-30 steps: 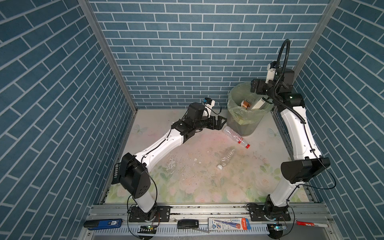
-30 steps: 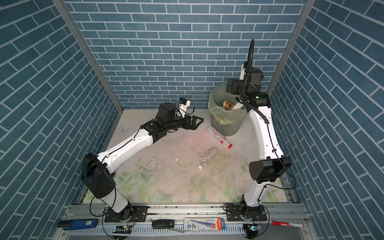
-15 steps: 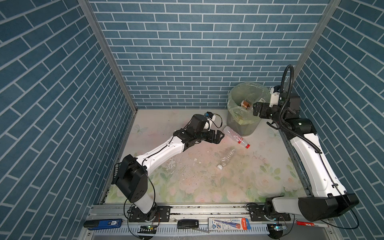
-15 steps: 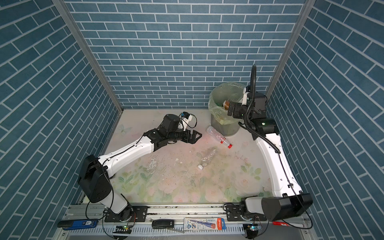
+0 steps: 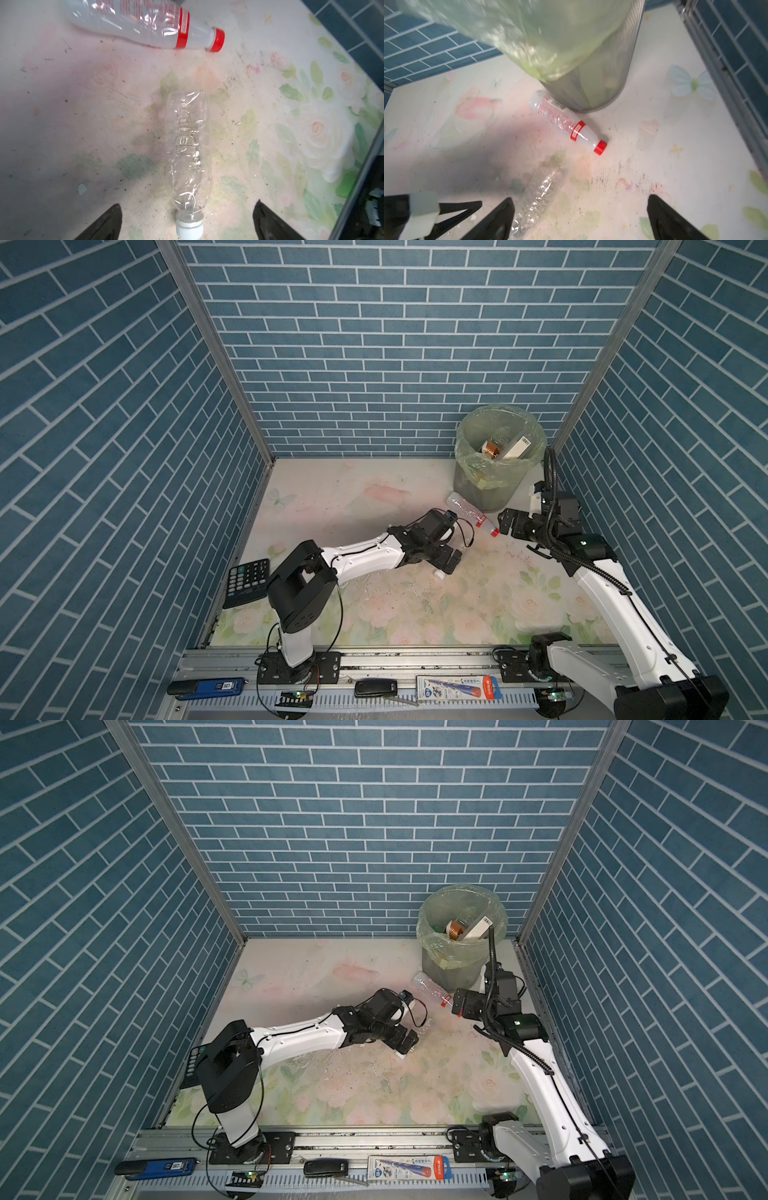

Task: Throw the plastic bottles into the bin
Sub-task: 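Lower the left gripper onto the crushed clear bottle's cap while the right returns, then grasp and lift the crushed clear bottle by its cap with the left gripper, then close the right gripper on the crushed bottle's base while the left holds the cap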

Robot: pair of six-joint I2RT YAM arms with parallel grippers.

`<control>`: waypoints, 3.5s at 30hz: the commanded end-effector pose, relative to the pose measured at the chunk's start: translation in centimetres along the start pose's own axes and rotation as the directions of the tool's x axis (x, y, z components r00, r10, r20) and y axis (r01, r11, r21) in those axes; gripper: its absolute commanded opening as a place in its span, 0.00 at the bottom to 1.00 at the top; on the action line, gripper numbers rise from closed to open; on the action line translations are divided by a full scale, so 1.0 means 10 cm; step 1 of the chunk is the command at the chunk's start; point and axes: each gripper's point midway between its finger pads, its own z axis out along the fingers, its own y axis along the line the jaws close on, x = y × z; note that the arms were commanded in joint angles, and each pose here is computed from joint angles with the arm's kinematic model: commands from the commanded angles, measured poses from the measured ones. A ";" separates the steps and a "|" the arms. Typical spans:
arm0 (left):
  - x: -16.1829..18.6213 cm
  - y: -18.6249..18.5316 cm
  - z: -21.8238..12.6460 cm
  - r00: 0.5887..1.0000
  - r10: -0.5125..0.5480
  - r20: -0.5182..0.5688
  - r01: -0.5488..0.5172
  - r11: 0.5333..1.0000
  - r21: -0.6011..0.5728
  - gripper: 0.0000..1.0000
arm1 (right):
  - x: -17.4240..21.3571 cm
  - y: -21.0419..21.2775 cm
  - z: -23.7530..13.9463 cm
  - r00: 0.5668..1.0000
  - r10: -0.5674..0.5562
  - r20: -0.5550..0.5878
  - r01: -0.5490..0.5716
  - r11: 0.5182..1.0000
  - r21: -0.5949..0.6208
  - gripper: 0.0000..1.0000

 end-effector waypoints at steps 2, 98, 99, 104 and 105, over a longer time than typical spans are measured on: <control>0.21 0.04 0.19 0.997 0.038 -0.061 -0.040 0.999 -0.037 0.99 | 0.22 0.04 0.14 0.992 0.120 -0.027 -0.122 0.991 -0.058 0.99; 0.32 0.02 0.36 1.000 -0.015 -0.017 0.015 1.000 0.001 0.24 | 0.56 0.02 0.63 0.920 0.369 -0.135 -0.388 0.906 -0.169 0.99; 0.27 0.01 0.32 1.000 -0.015 0.003 0.015 1.000 0.004 0.24 | 0.55 0.03 0.63 0.916 0.377 -0.135 -0.396 0.901 -0.175 0.99; 0.05 -0.02 0.12 0.995 -0.051 0.087 0.049 0.998 0.029 0.24 | 0.47 0.10 0.64 0.899 0.417 -0.131 -0.436 0.874 -0.213 0.99; 0.02 -0.02 0.09 0.993 -0.067 0.101 0.063 0.997 0.044 0.24 | 0.44 0.11 0.64 0.895 0.427 -0.127 -0.445 0.867 -0.226 0.99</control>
